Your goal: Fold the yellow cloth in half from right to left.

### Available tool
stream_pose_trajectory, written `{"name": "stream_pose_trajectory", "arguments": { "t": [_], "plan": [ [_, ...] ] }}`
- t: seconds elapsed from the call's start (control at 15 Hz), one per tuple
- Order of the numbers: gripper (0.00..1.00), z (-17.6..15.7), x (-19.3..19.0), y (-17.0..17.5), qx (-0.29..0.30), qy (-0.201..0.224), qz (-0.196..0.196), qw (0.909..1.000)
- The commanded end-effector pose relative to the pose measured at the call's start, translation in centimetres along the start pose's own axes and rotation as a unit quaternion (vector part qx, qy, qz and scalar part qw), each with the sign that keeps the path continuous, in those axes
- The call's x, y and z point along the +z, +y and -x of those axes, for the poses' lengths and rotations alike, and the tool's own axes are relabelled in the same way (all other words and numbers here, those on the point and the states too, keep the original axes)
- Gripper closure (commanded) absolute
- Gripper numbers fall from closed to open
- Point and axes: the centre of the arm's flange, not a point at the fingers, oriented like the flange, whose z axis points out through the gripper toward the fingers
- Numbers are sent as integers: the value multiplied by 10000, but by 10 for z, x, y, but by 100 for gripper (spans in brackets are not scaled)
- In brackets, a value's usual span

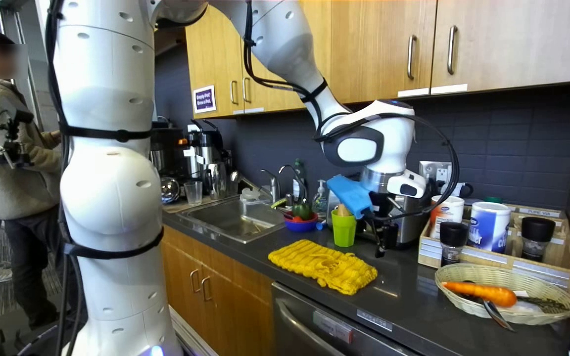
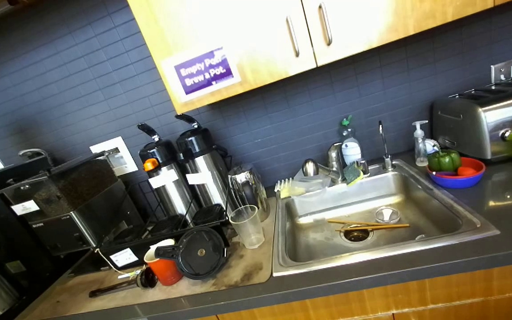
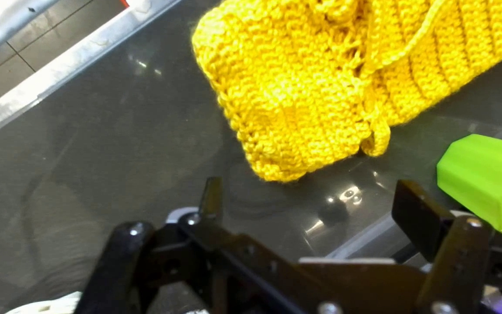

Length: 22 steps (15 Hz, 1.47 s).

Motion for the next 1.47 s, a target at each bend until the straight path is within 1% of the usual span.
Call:
{"name": "stream_pose_trajectory", "arguments": {
  "t": [0.0,0.27,0.67,1.07,1.4],
  "plan": [
    [0,-17,19,7,-385,-83,-238,9989],
    [0,-15,37,13,-710,-237,-378,9965],
    [0,-7,58,25,-1249,-534,-435,9898],
    [0,-1,65,30,-1460,-701,-622,9848],
    [0,2,71,31,-1488,-783,-789,9826]
  ]
}}
